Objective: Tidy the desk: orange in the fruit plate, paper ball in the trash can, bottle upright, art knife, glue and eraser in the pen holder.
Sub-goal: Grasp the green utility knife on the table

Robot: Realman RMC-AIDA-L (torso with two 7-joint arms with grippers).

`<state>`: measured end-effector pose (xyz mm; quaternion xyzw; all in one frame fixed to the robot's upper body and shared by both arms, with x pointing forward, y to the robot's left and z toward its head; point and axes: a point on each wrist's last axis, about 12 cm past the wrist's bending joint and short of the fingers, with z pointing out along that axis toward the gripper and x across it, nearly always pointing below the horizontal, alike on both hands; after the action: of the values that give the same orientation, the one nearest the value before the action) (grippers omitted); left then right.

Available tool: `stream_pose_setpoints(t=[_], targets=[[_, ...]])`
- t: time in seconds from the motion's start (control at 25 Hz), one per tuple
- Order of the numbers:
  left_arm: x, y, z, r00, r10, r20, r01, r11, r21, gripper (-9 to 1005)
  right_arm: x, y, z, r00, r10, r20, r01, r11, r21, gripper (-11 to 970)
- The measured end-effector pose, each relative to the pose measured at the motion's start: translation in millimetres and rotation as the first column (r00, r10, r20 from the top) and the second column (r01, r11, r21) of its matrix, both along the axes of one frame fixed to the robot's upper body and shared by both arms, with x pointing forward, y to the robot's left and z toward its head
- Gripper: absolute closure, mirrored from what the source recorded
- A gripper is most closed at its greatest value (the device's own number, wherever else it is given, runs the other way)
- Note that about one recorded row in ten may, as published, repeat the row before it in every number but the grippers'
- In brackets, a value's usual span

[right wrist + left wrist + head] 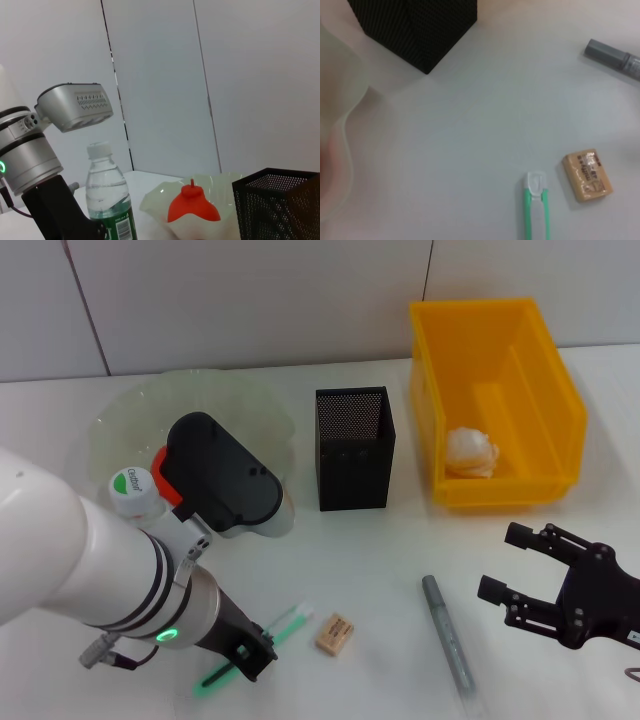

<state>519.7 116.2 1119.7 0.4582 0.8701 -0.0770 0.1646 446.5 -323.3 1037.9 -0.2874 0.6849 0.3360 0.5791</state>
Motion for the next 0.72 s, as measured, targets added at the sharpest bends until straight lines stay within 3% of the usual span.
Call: stream_pose_setpoints(t=[0.16,0.36,0.48,0.72], targets=[[0.4,-1.5,1.8,1.000,-0.006,0.009,0.006,1.000,-0.004,948,0.7,0.4,0.3,1.000,0.002,0.001,-0.002,1.000,0.000,149],[3.0,-4.4,3.9,1.000,-0.008,0.024,0.009,1.000,-0.020,786,1.0,0.7,0.4,1.000,0.004,0.000,-0.004,1.000,0.001,150],[4.7,-5.5,4.3,0.999,-0.007,0.033,0.008,1.000,-0.028,575,1.1,0.8,0.4,1.000,0.004,0.000,-0.004,1.000,0.001,150],[7.3,-8.2,4.5,0.999,-0.012,0.042,0.013,0.999,-0.031,573,1.6,1.0,0.6,1.000,0.005,0.001,-0.005,1.000,0.001,150]])
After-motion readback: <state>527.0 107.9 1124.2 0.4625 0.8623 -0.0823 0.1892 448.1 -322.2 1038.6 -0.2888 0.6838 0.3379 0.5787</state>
